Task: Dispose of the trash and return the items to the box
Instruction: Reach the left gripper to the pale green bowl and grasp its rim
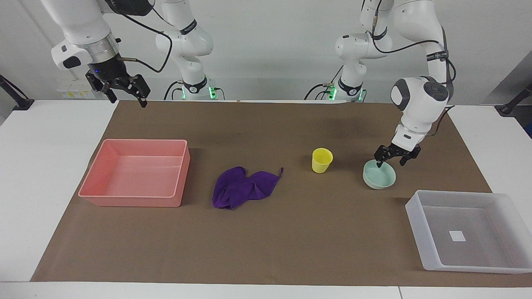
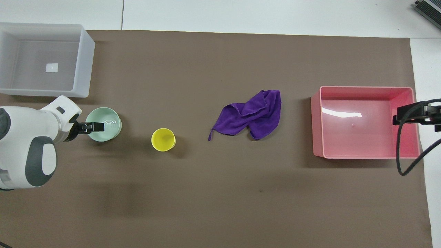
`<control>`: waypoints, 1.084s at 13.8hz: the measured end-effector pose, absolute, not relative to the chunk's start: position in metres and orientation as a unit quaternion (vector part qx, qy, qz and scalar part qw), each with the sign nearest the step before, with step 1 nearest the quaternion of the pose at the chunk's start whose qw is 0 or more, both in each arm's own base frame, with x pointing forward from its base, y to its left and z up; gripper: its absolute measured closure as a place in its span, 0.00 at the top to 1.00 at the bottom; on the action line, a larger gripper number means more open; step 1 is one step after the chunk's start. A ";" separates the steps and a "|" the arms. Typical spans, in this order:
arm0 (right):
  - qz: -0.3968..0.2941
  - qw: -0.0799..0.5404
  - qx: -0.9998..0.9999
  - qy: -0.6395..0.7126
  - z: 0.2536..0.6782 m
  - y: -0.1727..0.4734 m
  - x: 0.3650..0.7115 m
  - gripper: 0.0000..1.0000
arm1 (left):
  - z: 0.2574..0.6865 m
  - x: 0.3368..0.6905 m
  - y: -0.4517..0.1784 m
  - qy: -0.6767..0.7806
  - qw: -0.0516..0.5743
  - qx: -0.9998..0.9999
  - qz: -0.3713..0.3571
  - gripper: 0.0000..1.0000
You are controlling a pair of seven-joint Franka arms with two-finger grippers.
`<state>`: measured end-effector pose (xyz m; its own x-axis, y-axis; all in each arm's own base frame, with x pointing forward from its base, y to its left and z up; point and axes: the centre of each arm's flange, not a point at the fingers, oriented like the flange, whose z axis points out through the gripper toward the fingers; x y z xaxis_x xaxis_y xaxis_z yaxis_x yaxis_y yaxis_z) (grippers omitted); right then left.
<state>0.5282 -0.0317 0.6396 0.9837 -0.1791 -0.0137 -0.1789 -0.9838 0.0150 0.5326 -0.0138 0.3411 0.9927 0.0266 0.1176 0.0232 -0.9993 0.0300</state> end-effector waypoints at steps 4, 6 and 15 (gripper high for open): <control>-0.007 0.007 0.996 -0.090 0.640 -0.032 0.528 1.00 | 0.313 0.537 -0.014 0.008 0.013 0.999 0.052 1.00; -0.008 0.007 0.996 -0.090 0.640 -0.032 0.528 1.00 | 0.313 0.537 -0.014 0.007 0.013 0.998 0.053 0.77; -0.008 0.007 0.996 -0.090 0.640 -0.032 0.528 1.00 | 0.337 0.549 -0.012 -0.012 0.012 0.997 0.079 0.04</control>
<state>0.5282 -0.0319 0.6396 0.9836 -0.1796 -0.0137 -0.1794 -0.9837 0.0150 0.5491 -0.0119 0.3373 0.9874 -0.0213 0.1569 -0.0251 -0.9994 0.0218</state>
